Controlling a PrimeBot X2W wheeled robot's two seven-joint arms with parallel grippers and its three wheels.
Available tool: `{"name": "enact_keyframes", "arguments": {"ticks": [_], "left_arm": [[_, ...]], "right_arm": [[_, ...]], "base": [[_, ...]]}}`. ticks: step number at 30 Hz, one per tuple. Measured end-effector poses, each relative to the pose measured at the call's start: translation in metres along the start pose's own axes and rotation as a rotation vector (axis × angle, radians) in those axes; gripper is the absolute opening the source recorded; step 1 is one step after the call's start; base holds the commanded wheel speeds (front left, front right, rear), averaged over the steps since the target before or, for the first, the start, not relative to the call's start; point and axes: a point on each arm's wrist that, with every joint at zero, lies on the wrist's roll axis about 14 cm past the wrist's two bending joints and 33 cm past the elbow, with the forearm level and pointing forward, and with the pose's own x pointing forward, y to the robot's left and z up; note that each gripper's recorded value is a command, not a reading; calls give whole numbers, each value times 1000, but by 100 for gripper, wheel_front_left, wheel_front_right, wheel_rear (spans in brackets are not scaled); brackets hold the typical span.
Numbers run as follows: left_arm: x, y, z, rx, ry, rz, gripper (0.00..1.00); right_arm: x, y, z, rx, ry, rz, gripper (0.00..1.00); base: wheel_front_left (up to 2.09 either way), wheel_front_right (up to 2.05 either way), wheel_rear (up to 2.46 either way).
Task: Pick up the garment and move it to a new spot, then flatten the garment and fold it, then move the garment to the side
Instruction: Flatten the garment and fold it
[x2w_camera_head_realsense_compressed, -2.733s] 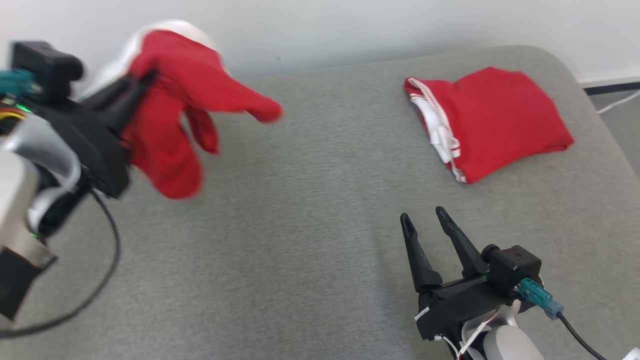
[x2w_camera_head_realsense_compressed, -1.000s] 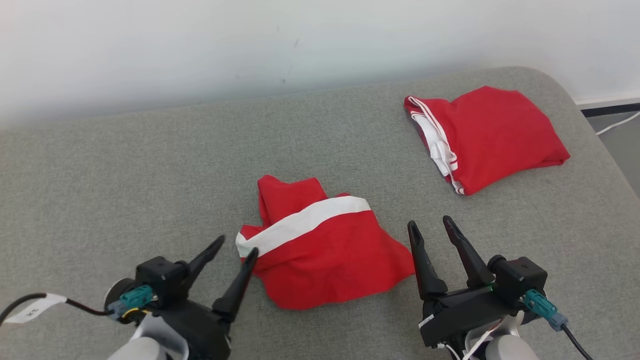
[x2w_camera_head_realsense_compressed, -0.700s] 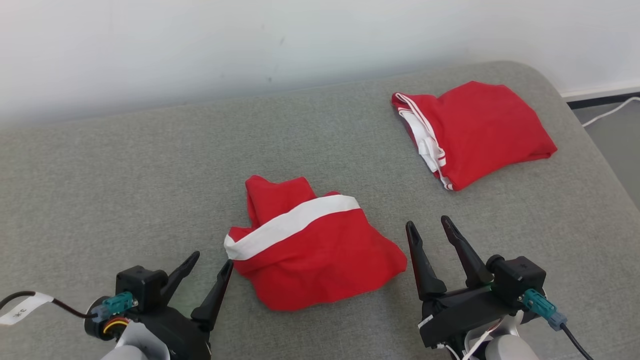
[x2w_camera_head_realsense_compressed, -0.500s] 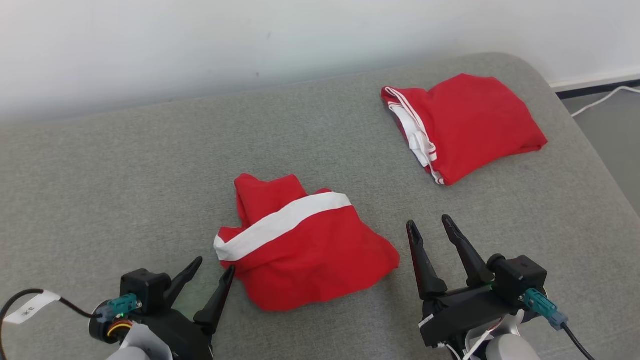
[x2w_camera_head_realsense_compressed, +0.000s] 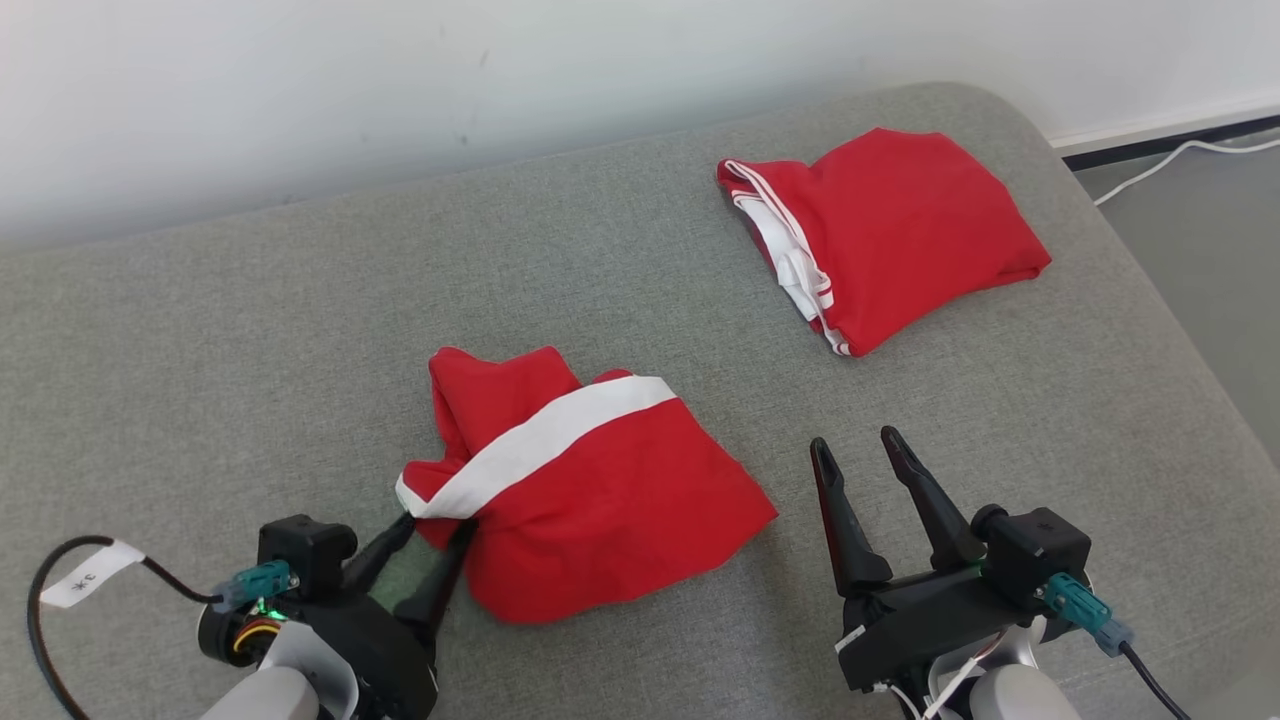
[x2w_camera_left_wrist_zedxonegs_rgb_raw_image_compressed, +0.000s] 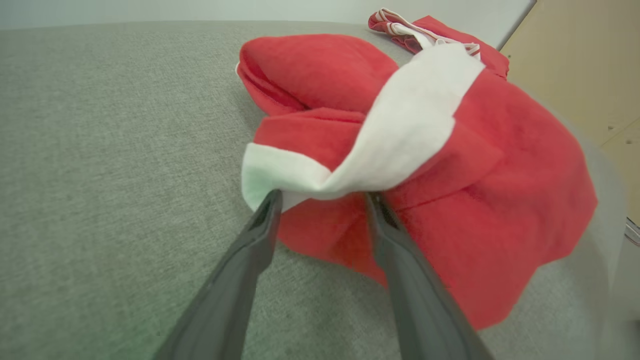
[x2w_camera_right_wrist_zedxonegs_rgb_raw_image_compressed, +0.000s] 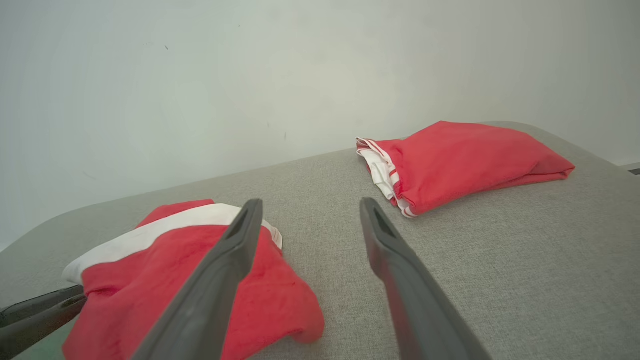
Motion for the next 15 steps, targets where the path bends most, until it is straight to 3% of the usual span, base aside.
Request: {"name": "enact_keyframes", "arguments": {"ticks": [15], "left_arm": [[-26,30,20,44,-72,109,0]], "right_arm": [[10,22,-2,18,-6,68,100]], "base": [[0,0,0]]}}
